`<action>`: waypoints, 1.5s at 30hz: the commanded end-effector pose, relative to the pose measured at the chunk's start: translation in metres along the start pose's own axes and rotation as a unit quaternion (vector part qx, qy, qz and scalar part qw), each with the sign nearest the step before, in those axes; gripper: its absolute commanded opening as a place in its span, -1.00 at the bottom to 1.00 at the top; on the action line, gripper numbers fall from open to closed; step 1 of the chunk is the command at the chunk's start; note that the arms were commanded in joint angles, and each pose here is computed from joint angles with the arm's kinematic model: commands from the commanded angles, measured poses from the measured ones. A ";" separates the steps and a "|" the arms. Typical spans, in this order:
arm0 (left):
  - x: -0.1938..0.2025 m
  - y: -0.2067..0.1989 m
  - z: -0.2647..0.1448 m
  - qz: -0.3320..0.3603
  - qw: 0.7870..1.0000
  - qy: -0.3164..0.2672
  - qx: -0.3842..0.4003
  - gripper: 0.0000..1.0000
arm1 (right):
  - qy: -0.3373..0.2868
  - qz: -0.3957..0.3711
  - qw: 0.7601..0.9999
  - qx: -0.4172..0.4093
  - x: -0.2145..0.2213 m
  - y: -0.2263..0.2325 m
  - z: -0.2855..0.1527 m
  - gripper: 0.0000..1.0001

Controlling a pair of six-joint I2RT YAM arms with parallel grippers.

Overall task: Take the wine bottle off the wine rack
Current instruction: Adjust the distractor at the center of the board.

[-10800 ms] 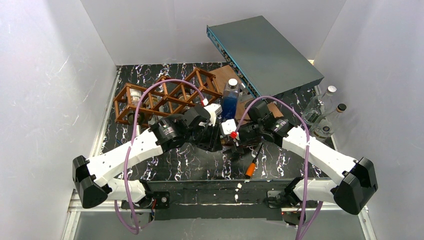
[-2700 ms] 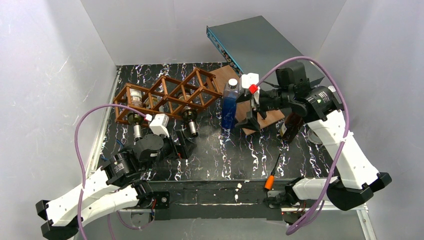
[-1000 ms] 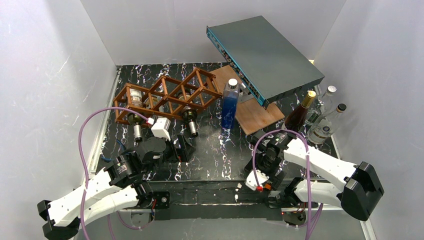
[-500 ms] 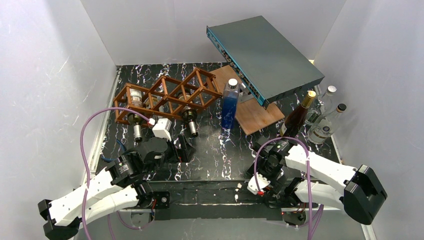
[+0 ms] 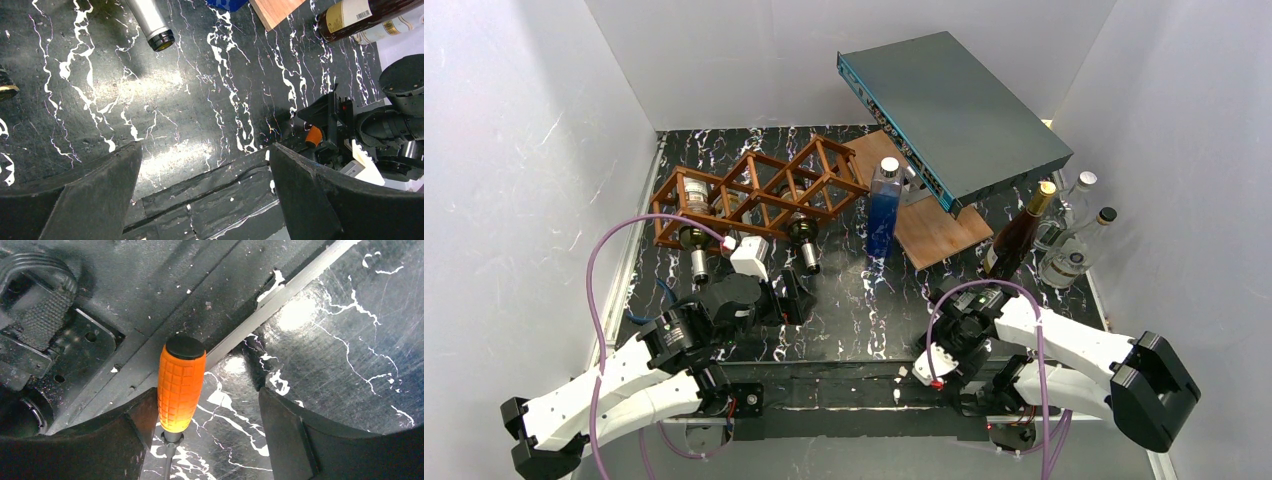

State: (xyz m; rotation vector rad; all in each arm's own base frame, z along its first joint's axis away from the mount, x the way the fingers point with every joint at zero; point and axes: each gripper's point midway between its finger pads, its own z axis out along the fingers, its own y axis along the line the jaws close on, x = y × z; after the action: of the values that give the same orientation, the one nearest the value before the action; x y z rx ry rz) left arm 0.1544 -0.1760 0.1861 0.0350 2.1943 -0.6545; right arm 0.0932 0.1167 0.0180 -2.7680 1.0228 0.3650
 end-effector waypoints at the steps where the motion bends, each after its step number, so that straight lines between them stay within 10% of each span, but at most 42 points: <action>1: -0.003 0.001 -0.002 -0.005 1.000 -0.006 -0.002 0.97 | 0.006 0.007 0.999 0.040 0.002 -0.022 -0.001 0.53; 26: -0.004 0.005 -0.006 -0.003 1.000 -0.012 -0.005 0.97 | 0.008 0.128 0.967 0.221 0.009 -0.137 -0.033 -0.76; 36: -0.004 0.008 -0.007 0.001 1.000 -0.015 -0.009 0.97 | 0.034 0.199 0.911 0.359 0.032 -0.210 -0.053 -0.59; 45: -0.002 0.013 -0.007 0.002 1.000 -0.016 -0.013 0.97 | 0.063 0.223 0.890 0.393 0.047 -0.228 -0.055 0.12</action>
State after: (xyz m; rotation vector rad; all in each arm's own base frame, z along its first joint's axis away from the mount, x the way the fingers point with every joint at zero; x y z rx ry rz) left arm 0.1520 -0.1697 0.1900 0.0228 2.1781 -0.6620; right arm 0.2615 0.2265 0.0444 -1.9820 1.4699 -0.1157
